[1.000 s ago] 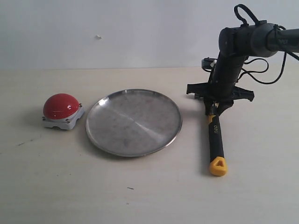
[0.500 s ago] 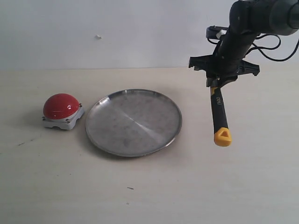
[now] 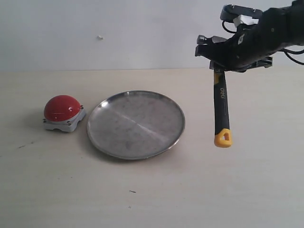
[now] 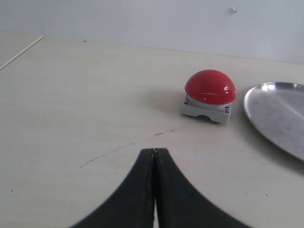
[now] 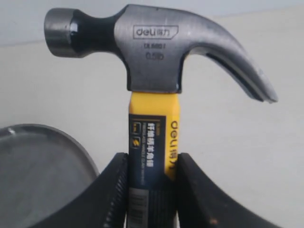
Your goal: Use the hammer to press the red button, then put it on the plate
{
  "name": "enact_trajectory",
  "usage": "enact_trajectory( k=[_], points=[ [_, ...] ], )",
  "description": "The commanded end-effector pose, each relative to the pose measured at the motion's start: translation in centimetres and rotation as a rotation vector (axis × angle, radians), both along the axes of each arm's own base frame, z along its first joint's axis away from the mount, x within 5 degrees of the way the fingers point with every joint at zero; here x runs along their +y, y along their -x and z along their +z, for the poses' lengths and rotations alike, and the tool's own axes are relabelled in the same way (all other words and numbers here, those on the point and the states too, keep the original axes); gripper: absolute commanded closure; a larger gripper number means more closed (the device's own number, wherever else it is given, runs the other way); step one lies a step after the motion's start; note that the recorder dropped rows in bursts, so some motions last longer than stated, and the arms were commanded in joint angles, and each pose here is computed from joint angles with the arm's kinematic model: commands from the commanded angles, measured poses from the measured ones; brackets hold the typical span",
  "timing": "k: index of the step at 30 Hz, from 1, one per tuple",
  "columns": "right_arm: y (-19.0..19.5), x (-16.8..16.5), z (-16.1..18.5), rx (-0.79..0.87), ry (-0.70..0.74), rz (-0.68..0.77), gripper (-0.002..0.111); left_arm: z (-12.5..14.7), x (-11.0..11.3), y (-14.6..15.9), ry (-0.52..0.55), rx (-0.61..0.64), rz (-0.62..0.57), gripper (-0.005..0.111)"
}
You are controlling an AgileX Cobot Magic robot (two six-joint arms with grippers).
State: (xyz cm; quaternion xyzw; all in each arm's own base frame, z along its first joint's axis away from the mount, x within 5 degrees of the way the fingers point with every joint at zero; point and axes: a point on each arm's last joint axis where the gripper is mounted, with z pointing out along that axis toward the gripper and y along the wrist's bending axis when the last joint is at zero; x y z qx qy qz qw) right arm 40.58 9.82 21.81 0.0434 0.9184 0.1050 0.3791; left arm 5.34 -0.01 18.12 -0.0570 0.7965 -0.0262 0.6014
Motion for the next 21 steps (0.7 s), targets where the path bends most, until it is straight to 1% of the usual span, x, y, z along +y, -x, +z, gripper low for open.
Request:
enact_trajectory(
  k=[1,5,8,10,12,17,19,21],
  points=[
    [2.9,-0.4,2.0,-0.249,-0.079,0.010,0.108,0.0,0.0,0.0,-0.007,-0.010,-0.008,0.107],
    [5.6,-0.9,1.8,-0.407,-0.121,0.028,0.108,0.0,0.0,0.0,-0.007,-0.010,-0.008,0.107],
    [7.0,-1.2,0.9,-0.465,-0.135,0.038,0.108,0.0,0.0,0.0,-0.007,-0.010,-0.008,0.107],
    [7.3,-1.3,0.7,-0.506,-0.125,0.050,0.108,0.0,0.0,0.0,-0.007,-0.010,-0.008,0.107],
    [7.3,-1.4,0.8,-0.522,-0.151,0.020,0.108,0.0,0.0,0.0,-0.007,-0.010,-0.008,0.107],
    [7.2,-1.4,1.4,-0.591,-0.166,0.026,0.108,0.0,0.0,0.0,-0.016,-0.012,-0.006,0.107],
    [7.2,-1.2,1.4,-0.601,-0.161,0.046,0.108,0.0,0.0,0.0,-0.016,-0.012,-0.006,0.107],
    [7.2,-1.1,1.4,-0.595,-0.186,0.042,0.108,0.0,0.0,0.0,-0.016,-0.012,-0.006,0.107]
  ],
)
